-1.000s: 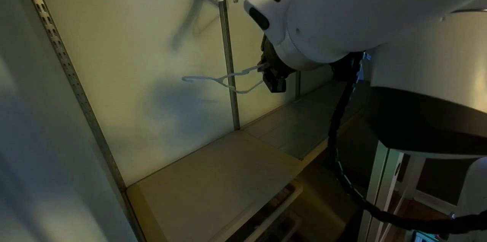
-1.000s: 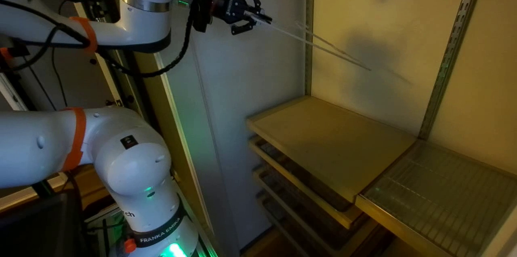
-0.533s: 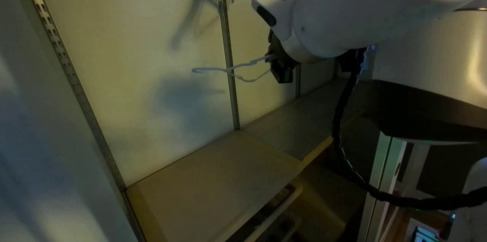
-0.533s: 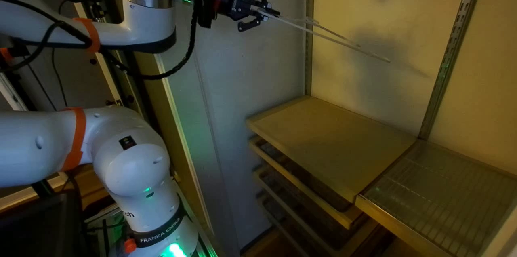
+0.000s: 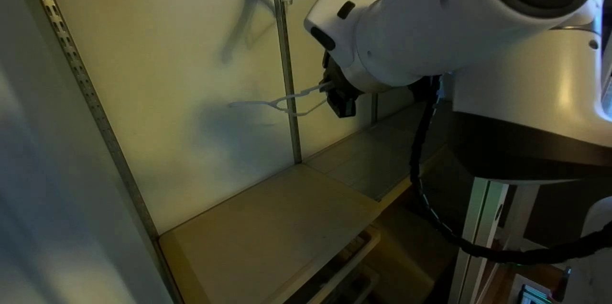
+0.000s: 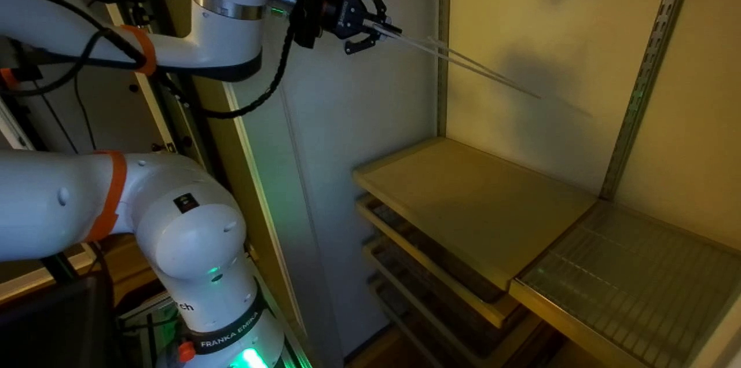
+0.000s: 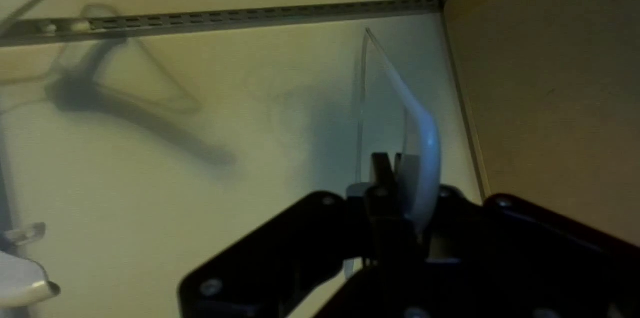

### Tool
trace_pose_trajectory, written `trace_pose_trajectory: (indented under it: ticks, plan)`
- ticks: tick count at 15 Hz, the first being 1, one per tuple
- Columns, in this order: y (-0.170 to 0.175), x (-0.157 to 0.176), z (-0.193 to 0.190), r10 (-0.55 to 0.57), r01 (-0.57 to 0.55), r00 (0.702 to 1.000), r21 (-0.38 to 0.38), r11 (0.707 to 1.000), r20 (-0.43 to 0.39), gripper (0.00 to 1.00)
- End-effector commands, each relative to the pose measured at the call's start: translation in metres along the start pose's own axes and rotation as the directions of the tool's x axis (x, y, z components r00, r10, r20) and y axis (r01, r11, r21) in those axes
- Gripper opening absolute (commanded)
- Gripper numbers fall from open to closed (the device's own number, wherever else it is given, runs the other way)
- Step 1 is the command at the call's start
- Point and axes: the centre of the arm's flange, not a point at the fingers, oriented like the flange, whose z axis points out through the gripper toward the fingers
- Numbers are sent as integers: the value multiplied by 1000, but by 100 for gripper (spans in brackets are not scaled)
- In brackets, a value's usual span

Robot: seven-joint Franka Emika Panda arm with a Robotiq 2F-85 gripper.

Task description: Remove one hanger from the rail.

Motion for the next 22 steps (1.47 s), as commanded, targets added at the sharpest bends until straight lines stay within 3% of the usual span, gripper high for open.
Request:
trace_pose_trajectory:
  ticks: [1, 9, 22]
  plan:
    - [-54, -7, 32, -84, 84, 994, 4, 996, -77, 2]
    - [-140, -4, 72, -218, 219, 973, 12, 976, -80, 2]
    - [-246, -29, 129, -177, 177, 984, 9, 984, 1, 2]
